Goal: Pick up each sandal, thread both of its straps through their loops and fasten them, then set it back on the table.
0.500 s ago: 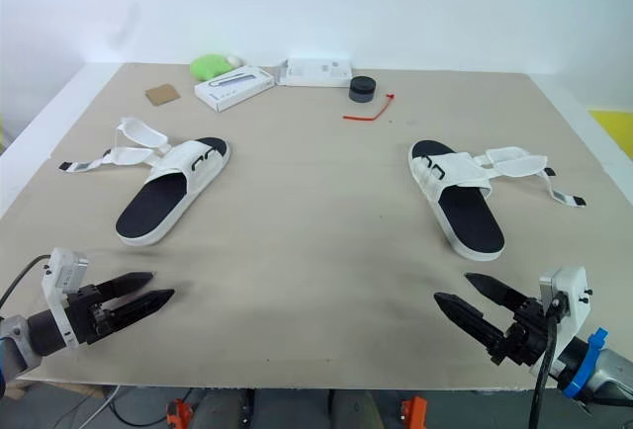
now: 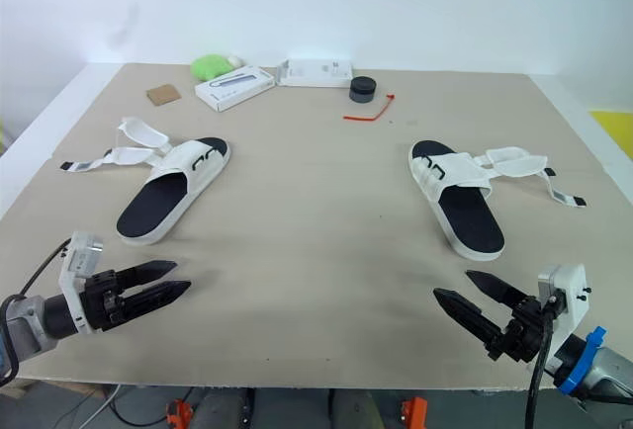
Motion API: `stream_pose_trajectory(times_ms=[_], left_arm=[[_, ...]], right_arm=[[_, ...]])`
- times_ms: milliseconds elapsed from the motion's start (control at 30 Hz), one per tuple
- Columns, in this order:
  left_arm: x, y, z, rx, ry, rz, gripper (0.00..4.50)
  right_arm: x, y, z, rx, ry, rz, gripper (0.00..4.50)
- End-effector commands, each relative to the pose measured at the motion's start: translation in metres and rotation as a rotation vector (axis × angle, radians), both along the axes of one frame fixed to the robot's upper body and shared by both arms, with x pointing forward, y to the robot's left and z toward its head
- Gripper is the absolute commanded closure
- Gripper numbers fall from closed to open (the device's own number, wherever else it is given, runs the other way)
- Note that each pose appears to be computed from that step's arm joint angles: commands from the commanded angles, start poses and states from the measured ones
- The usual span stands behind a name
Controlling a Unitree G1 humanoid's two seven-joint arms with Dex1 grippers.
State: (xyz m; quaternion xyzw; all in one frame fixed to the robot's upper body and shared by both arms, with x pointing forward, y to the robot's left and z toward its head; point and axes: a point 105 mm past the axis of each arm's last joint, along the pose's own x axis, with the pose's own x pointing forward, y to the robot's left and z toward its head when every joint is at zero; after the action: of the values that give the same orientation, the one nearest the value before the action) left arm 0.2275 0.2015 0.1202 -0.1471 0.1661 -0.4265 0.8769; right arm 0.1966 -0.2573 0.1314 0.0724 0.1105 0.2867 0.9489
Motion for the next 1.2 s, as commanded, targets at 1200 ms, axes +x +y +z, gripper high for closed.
stream_pose_trajectory(times_ms=[1200], left_arm=[[0.051, -0.104, 0.073, -0.144, -0.378, -0.219, 0.0]], right_arm=[[0.229, 0.012, 0.021, -0.297, -0.173, -0.424, 0.08]])
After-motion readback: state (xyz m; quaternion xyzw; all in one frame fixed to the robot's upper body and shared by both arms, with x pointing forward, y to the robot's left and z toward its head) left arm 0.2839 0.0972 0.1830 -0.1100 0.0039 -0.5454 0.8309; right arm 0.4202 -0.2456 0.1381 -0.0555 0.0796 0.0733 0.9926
